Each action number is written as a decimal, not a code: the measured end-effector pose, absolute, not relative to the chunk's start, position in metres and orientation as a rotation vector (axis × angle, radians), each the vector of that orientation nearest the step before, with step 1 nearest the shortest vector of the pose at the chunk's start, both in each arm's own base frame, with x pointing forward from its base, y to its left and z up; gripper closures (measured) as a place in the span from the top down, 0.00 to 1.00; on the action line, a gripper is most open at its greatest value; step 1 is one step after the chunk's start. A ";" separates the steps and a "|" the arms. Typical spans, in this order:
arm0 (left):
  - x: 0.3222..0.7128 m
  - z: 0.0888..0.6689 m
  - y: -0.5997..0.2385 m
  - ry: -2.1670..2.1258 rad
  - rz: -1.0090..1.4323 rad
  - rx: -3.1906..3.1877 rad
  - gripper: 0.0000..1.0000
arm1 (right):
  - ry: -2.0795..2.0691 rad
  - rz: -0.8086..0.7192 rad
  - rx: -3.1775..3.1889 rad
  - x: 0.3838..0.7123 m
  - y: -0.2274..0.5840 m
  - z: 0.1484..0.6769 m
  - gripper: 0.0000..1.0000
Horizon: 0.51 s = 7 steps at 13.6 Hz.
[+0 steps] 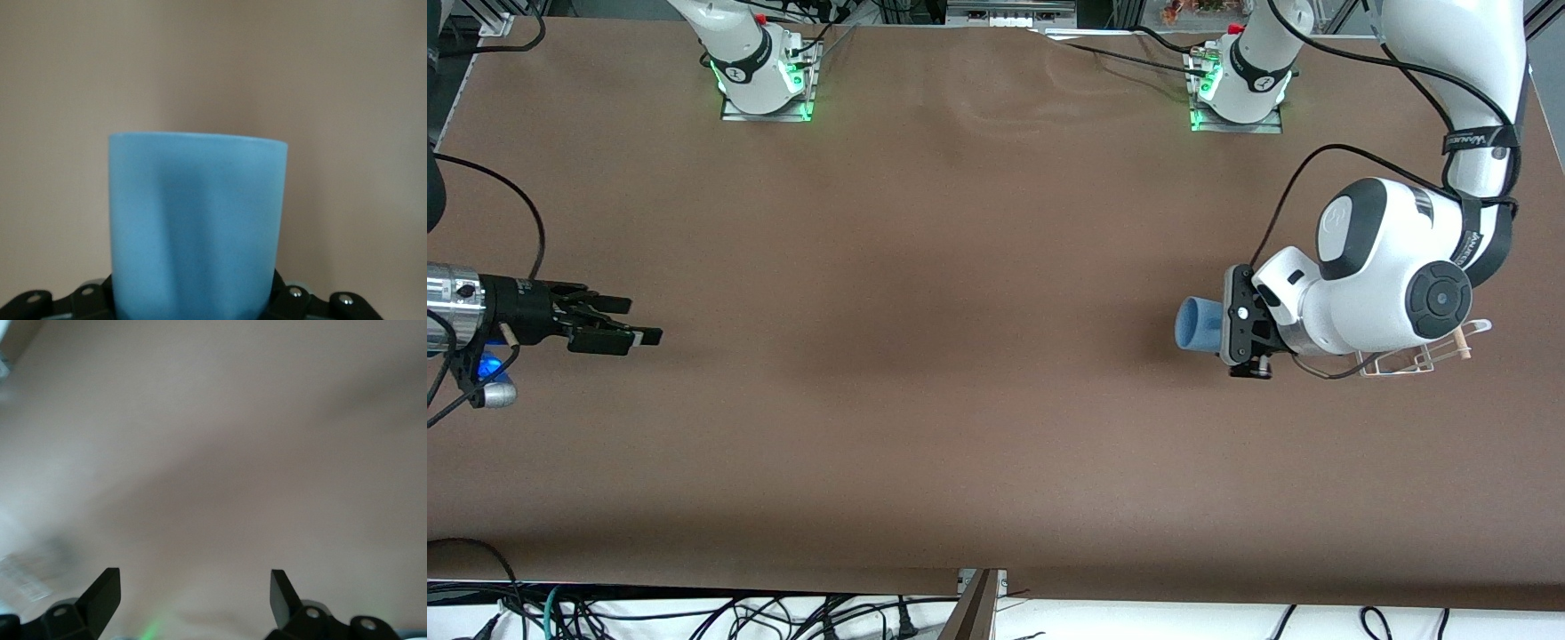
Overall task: Transfer cup to left arm and place on rack
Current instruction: 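Lift the cup toward the rack while the right gripper withdraws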
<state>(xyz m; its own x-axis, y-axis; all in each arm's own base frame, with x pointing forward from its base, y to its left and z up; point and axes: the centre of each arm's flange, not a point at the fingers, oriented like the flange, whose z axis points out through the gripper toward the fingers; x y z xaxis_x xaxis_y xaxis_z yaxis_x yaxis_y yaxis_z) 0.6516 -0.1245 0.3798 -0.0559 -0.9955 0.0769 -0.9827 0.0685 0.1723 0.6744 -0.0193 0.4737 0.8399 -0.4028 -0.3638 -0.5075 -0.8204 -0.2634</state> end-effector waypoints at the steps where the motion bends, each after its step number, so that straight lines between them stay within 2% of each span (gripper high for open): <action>1: 0.651 0.383 -0.117 -2.208 -0.193 2.064 0.72 | 0.658 0.390 -2.742 0.672 -0.019 0.480 0.99; 4: 0.639 0.400 -0.098 -2.252 -0.518 2.168 0.72 | 0.575 0.304 -2.930 0.665 -0.016 0.502 0.99; 7: 0.619 0.412 -0.084 -2.179 -1.027 2.368 0.72 | 0.533 0.253 -3.017 0.660 -0.007 0.519 0.99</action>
<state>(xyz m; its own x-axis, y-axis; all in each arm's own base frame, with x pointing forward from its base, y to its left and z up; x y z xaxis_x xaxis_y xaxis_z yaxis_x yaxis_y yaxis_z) 0.6193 -0.0841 0.4120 -0.0030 -0.8206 -0.5715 -0.9630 -0.1517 0.2229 0.6603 -0.0069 0.5194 0.9264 -0.3345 -0.1731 -0.3455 -0.9377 -0.0373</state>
